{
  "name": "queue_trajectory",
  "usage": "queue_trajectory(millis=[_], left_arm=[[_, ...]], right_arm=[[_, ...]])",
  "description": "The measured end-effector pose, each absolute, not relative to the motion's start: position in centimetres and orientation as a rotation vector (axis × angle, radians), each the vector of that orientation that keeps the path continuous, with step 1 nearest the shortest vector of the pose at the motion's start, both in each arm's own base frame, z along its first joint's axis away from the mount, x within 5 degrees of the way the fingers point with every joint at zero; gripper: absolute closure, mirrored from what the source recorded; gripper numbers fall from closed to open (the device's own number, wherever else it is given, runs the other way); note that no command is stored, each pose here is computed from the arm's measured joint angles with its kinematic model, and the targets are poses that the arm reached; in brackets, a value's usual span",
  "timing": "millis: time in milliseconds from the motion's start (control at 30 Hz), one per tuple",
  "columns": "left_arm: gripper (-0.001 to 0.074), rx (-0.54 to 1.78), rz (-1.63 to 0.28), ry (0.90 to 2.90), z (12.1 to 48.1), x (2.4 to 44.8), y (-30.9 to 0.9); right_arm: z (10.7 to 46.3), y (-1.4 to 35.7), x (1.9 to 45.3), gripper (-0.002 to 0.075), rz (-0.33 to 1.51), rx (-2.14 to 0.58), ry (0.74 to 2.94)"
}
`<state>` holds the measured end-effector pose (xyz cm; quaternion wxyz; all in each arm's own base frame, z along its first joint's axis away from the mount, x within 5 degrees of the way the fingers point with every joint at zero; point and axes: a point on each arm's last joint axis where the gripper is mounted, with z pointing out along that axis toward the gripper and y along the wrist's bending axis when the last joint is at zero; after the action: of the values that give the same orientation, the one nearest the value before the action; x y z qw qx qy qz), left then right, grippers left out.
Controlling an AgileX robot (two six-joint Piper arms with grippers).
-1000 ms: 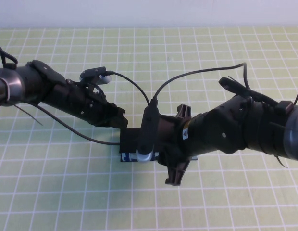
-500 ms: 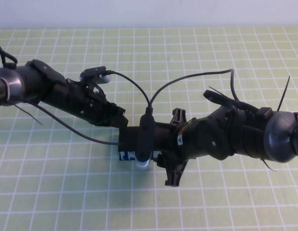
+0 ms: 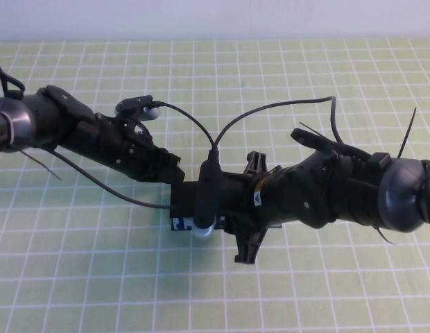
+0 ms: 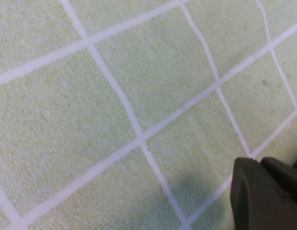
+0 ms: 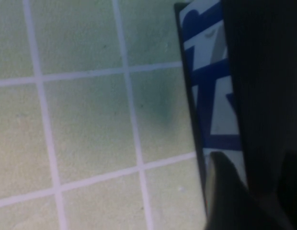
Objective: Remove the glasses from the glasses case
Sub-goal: Pick up the glasses from the glasses case
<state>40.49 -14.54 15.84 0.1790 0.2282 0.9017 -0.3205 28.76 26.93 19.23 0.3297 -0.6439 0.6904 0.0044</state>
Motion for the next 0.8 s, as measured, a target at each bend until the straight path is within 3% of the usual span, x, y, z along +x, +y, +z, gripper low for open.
queue_trajectory(millis=[433, 800], left_arm=[[0.0739, 0.648, -0.91, 2.551, 15.85, 40.45, -14.56], [0.0739, 0.648, -0.91, 2.551, 15.85, 40.45, -14.56]], right_arm=[[19.4, 27.02, 29.12, 0.0503, -0.038, -1.723, 1.753], [18.95, 26.94, 29.09, 0.0435, -0.045, -1.749, 1.767]])
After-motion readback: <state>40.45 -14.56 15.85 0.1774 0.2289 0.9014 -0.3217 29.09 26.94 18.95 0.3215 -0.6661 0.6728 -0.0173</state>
